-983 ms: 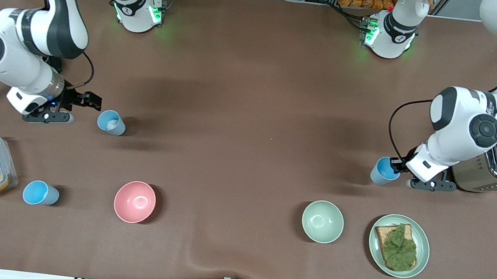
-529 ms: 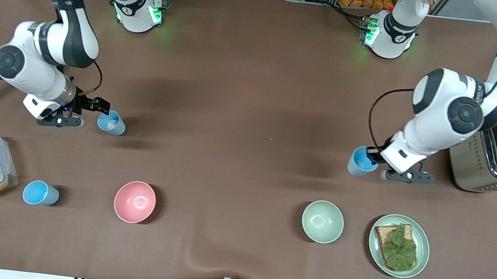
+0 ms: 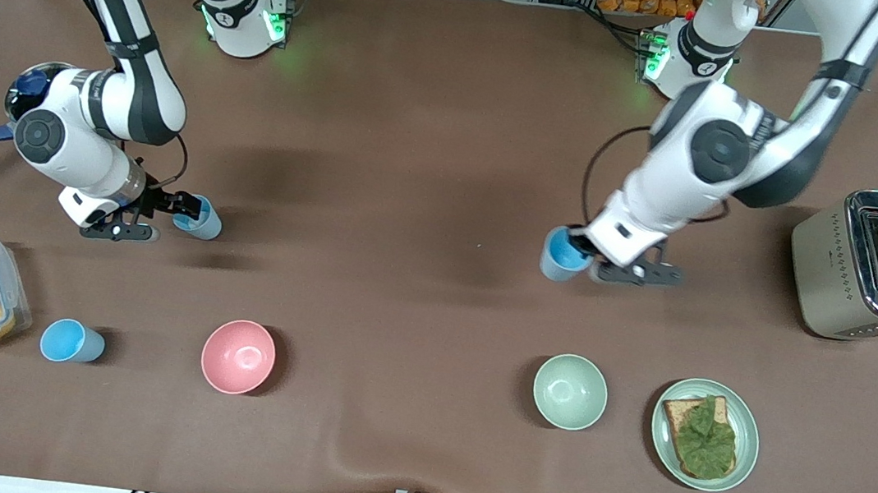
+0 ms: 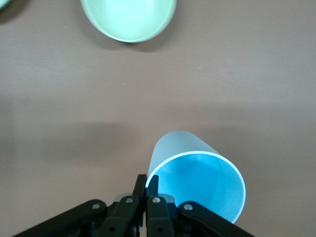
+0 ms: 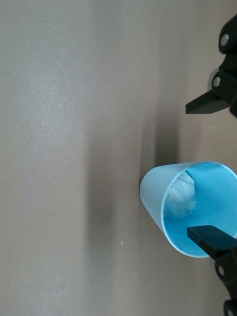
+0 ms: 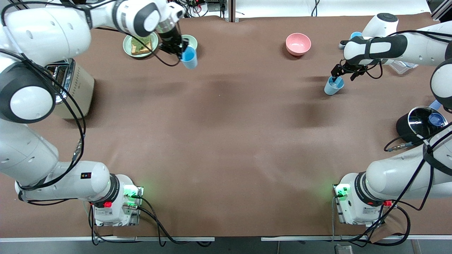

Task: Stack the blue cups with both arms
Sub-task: 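Carry the cup toward the table middle while the right gripper grasps its cup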

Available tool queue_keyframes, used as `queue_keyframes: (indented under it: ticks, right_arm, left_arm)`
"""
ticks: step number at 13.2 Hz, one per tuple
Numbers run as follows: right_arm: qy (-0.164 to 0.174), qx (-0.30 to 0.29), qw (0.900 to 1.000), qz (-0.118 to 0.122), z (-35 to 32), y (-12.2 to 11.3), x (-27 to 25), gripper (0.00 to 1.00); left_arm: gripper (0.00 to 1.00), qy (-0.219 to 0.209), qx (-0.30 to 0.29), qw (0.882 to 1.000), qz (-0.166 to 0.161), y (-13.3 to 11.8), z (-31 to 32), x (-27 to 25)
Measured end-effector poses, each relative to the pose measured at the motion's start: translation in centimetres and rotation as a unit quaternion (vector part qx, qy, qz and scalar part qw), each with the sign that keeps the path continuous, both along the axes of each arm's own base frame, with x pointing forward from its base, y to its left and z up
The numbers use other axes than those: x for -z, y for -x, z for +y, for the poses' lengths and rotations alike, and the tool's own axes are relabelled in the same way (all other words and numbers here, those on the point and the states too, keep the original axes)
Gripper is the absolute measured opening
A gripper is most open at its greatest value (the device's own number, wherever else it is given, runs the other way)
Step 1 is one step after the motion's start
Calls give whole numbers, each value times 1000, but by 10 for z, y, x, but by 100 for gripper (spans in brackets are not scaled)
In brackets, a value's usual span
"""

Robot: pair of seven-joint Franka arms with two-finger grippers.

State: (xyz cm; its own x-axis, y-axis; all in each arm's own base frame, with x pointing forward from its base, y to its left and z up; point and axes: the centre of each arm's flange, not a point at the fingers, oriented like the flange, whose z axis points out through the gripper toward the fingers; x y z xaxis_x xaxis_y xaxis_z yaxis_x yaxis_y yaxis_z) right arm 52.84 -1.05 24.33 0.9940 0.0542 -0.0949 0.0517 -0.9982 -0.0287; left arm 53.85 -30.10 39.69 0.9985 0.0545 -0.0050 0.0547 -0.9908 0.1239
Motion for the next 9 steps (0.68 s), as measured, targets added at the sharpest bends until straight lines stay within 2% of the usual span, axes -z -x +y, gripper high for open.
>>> queue_keyframes:
  ticks: [2,3,4,9]
  right_arm:
    - [0,0,1000,1,0,0,2,100]
    - [0,0,1000,2,0,0,4,93]
    - [0,1,1000,4,-1,1,8,92]
    - [-1,8,1000,16,-1,3,22,35]
  left_arm:
    - [3,5,1,1000,-6,0,-15,-7]
    - [3,9,-4,1000,-7,-3,-16,-8]
    - [3,12,-10,1000,-5,-6,-19,-7]
    - [3,18,-17,1000,5,-5,-39,2]
